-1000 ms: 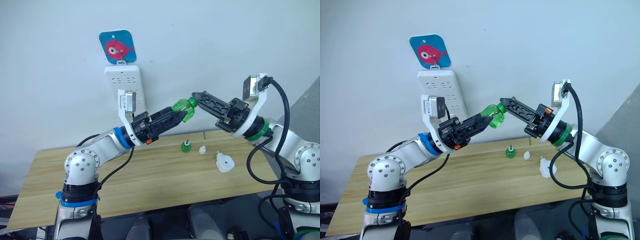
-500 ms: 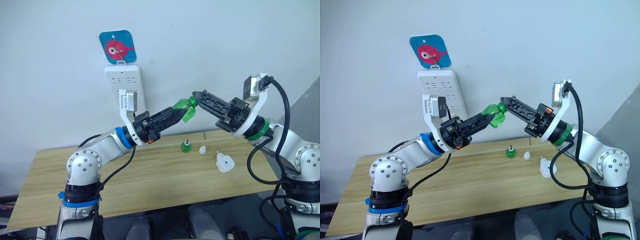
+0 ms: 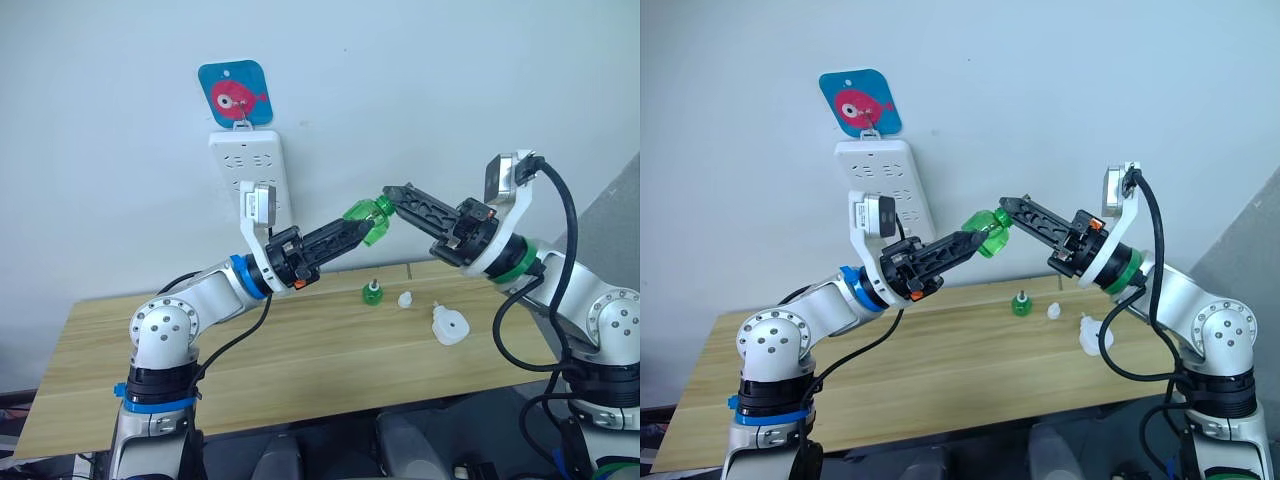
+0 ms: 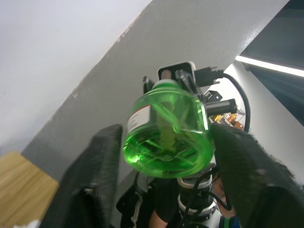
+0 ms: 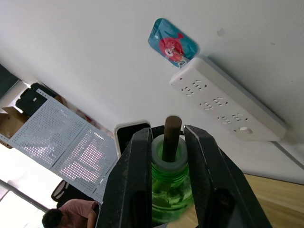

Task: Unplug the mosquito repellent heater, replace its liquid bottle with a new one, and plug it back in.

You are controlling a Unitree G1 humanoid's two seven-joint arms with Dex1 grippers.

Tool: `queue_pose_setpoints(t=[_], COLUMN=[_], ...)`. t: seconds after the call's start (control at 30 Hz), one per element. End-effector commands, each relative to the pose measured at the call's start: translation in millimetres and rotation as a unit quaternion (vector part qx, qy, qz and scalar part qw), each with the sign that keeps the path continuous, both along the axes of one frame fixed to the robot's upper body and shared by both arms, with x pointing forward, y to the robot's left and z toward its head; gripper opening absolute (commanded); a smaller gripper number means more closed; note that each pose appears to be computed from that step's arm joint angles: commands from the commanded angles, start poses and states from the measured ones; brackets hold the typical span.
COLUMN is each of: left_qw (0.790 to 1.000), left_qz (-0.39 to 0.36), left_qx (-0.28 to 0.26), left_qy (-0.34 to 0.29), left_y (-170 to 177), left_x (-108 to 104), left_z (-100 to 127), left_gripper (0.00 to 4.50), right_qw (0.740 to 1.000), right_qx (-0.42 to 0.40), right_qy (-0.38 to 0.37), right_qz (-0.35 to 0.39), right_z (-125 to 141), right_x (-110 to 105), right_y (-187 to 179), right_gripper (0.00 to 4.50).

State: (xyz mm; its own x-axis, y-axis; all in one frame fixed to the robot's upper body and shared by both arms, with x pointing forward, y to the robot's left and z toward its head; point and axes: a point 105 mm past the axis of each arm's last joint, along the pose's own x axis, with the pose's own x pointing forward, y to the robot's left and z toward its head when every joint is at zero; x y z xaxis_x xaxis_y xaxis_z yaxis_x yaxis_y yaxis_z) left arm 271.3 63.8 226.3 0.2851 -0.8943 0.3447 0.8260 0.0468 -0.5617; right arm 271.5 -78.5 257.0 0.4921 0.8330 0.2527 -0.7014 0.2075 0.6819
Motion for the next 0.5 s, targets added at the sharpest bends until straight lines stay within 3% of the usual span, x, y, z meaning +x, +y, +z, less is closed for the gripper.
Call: queue_pose_setpoints(t=[0.03, 0.5], left_qw=[1.0, 0.999], left_qz=[-0.005, 0.014], left_qx=[-0.001, -0.022], left_qy=[-0.024, -0.025], left_y=[-1.8, -9.9], left_x=[-5.5, -3.8], left_z=[8.9, 13.6], left_gripper=[4.37, 4.4], right_qw=[0.999, 0.999], right_qx=[0.016, 0.019], right_qy=[-0.026, -0.025], right_qz=[0.008, 0.007], right_z=[12.8, 13.1], right_x=[-7.5, -6.8], right_y=[0.2, 0.4], right_gripper=[0.67, 0.67])
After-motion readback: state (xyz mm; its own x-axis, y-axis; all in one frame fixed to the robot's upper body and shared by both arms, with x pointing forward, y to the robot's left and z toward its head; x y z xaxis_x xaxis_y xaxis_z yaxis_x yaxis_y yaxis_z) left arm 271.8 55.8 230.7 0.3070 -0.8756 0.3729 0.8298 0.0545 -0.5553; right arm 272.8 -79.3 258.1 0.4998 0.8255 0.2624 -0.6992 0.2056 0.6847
